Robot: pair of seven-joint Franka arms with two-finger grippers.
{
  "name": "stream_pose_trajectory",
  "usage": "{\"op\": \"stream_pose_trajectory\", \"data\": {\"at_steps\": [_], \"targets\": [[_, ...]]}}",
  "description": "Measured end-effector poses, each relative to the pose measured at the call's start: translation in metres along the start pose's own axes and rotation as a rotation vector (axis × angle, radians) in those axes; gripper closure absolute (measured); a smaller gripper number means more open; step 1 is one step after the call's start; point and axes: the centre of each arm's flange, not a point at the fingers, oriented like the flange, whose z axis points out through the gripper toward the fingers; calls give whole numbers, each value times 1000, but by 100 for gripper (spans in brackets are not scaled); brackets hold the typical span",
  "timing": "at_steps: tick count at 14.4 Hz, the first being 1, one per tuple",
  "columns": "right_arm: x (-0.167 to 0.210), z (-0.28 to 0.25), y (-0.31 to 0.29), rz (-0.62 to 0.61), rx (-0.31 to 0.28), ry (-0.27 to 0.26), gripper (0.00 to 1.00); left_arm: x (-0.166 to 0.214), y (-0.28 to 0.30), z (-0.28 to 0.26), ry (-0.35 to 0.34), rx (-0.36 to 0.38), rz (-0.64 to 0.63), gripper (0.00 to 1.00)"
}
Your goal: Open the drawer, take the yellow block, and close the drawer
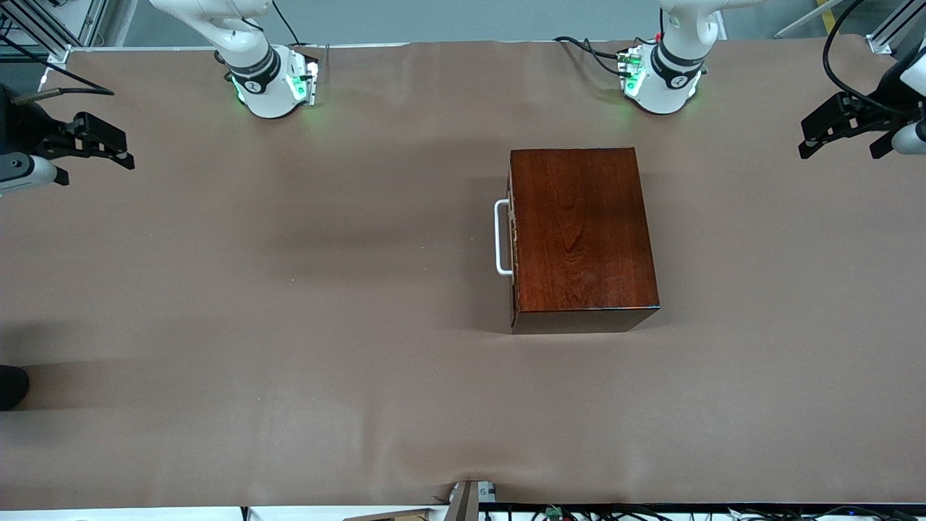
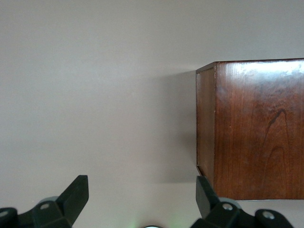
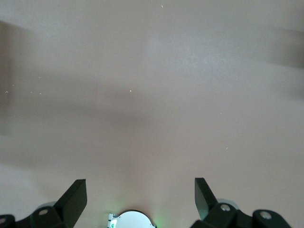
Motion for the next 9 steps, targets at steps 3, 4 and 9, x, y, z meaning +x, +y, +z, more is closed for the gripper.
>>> {"op": "stream_pose_trajectory", "data": {"at_steps": [3,4,9], "targets": [[0,0,0,0,0,0,0,0,-1,0,0,7,-1,0],[0,0,0,0,0,0,0,0,-1,0,0,10,-1,0],[0,0,0,0,0,0,0,0,6,0,-1,12,13,0]]}}
